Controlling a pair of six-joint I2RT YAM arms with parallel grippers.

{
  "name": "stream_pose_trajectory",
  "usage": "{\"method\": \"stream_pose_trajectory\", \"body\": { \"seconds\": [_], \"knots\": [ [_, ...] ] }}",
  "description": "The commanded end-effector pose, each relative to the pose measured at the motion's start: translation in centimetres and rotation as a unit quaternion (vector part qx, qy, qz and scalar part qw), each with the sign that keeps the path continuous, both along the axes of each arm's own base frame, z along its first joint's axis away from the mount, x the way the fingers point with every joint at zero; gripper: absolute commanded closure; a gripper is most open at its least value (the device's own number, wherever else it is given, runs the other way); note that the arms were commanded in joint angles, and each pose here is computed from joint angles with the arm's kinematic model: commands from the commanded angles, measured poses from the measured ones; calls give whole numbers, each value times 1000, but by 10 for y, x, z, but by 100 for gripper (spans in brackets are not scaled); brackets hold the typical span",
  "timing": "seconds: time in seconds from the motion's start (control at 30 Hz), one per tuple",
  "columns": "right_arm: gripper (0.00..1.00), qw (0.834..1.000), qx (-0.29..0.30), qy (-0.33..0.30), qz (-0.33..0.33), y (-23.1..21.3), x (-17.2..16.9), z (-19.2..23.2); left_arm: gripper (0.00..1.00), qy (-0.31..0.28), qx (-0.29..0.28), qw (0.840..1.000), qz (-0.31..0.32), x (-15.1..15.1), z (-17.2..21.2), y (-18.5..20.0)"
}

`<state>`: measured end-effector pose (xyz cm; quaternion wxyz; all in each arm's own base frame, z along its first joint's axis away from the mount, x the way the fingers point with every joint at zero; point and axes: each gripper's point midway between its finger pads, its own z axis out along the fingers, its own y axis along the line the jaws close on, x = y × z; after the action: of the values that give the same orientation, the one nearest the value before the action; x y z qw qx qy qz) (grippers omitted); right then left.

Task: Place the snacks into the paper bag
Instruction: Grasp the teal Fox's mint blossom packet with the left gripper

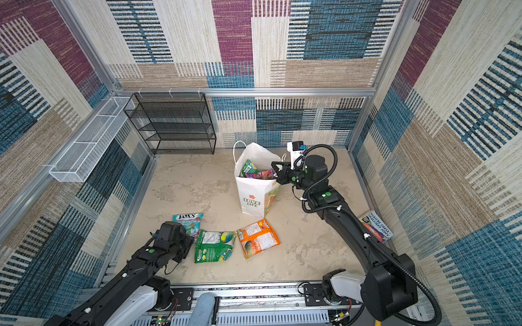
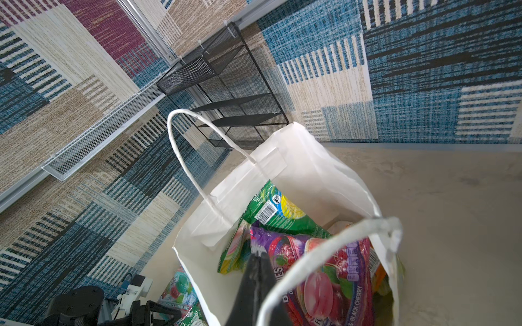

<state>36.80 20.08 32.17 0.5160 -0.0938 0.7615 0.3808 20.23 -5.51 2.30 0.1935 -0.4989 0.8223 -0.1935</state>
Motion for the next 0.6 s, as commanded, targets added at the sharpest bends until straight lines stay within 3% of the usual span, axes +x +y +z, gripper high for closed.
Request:
{"method": "stream_pose_trajectory", "body": {
  "seconds": [0.0,0.33,0.57],
  "knots": [
    [100,1000,6,-10,-1,0,0,6,70,43,10,999,7,-20,-12,6],
    [100,1000,6,-9,-1,0,1,5,90,9,11,1000,-2,-8,9,5],
    [100,1000,7,-6,5,2,1,4,100,-46,23,998,-43,2,55,2]
  ]
}}
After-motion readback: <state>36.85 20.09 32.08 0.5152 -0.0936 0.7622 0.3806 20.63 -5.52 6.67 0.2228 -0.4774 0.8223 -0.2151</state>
